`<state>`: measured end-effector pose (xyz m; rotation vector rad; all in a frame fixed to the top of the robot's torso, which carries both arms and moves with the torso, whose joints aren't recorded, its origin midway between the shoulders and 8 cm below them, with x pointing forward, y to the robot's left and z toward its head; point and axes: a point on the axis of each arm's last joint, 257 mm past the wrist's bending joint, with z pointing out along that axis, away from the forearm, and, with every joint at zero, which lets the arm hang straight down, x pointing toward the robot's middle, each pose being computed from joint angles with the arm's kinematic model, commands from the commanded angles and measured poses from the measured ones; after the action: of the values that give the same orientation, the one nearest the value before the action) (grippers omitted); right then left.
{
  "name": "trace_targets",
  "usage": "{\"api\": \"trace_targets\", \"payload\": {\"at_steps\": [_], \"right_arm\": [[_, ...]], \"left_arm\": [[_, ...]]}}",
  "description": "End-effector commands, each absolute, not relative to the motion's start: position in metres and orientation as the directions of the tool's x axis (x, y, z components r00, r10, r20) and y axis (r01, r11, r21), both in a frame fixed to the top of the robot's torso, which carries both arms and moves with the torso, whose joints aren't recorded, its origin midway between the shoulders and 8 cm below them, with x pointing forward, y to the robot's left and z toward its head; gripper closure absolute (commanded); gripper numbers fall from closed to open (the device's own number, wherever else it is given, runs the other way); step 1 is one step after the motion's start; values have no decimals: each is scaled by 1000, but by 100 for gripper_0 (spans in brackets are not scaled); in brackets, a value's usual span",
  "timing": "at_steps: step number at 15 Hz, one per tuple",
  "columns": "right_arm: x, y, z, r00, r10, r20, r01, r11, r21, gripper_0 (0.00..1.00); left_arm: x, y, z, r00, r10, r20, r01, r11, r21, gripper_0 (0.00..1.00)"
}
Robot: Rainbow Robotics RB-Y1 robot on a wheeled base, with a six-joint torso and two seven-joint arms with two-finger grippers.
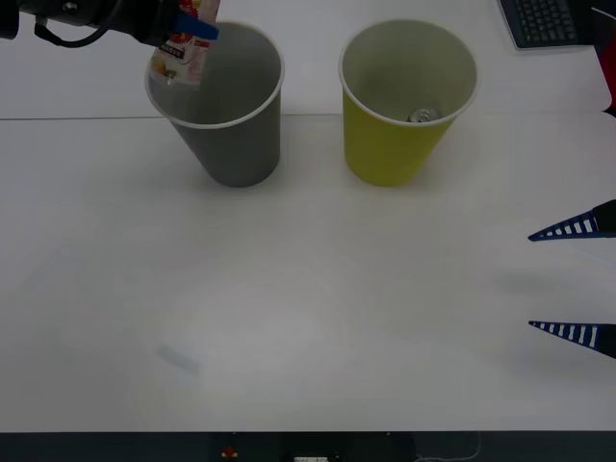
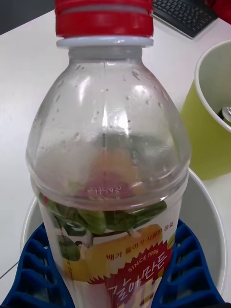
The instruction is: Put the can into the green bin and the plastic bottle into the gray bin
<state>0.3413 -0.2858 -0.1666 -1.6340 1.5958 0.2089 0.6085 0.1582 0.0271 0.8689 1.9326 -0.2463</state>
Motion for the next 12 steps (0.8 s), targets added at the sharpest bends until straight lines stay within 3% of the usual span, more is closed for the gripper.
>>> {"api": "trace_targets", "payload": {"at_steps": [1,6,9,12], "right_arm": [[341,-286,-167,182,-755,-630,-892,143,-429,0],[341,-286,-167,182,-755,-630,-892,143,-429,0],[341,-286,-167,182,-755,-630,-892,143,-429,0],[341,-286,-167,182,-755,-630,-892,143,-429,0]], "left_arm": [[606,151,25,-276,466,-841,677,715,175,0],[596,139,32,-230,466,-855,727,666,167,0],[579,140,37,-197,409,-891,773,624,116,0],[553,152,35,-114,415,-903,796,582,167,0]]}}
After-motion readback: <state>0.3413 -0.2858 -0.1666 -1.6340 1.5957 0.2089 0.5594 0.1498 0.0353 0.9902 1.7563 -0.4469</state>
